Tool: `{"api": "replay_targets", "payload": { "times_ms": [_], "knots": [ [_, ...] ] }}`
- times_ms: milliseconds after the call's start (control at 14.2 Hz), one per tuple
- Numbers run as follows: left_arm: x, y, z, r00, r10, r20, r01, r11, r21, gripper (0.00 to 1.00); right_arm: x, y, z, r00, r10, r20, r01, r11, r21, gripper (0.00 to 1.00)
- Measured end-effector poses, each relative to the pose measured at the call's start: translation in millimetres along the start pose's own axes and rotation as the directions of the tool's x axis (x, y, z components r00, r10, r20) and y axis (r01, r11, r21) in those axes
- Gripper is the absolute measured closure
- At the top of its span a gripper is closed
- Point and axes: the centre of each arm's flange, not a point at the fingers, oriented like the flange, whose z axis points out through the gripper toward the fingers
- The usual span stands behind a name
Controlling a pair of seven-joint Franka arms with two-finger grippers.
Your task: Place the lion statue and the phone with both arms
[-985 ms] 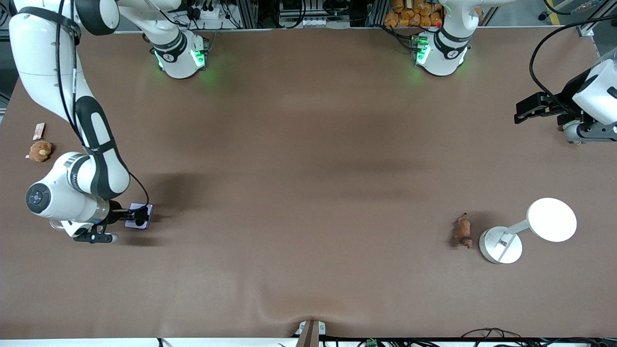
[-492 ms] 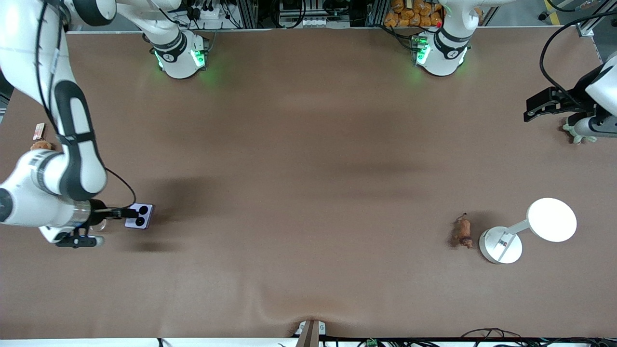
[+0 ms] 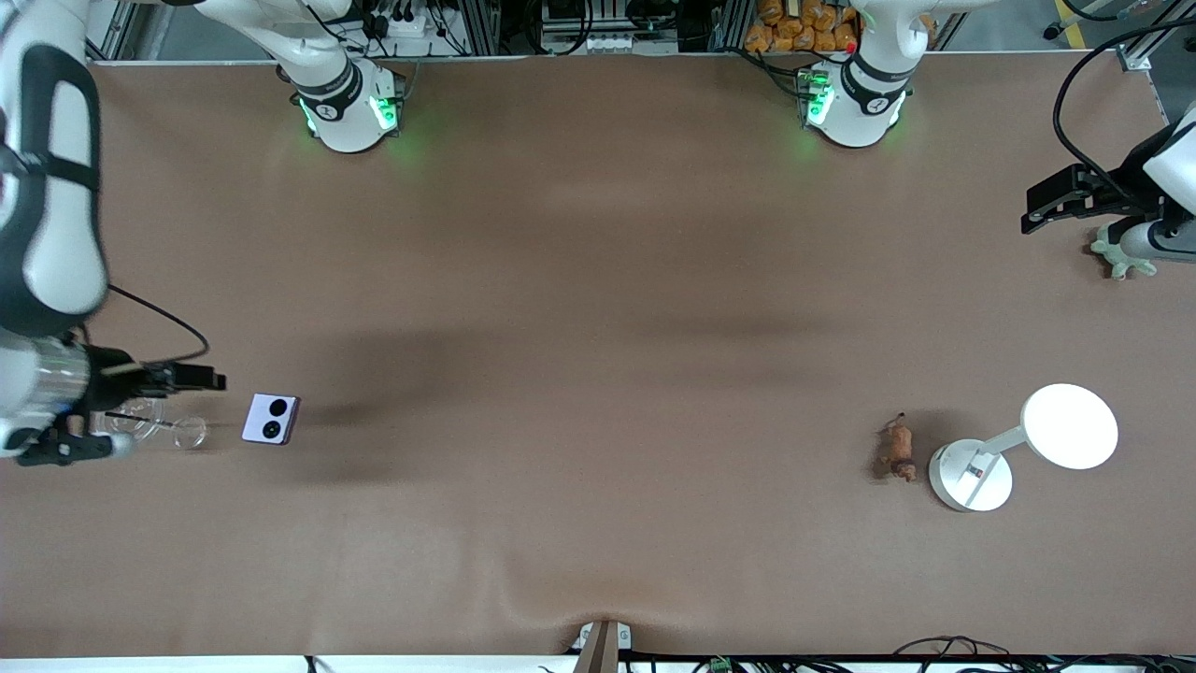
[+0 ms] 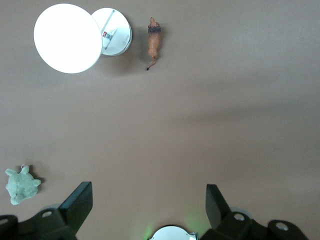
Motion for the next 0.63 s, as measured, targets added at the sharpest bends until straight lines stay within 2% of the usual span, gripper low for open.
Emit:
{"api": "replay_targets", "payload": {
  "times_ms": [352,633],
  "knots": [
    [-1,0,-1,1.0,0.0,-0.002,0.0,1.0,0.0,0.0,-45,-15,-86,1.0,-0.015,-0.011,0.015,1.0,-0.01,0.0],
    [-1,0,-1,1.0,0.0,-0.002,0.0,1.0,0.0,0.0,-98,-29,-139,0.997,0.074,-0.008,-0.074,0.996,-0.052,0.0]
  ]
}}
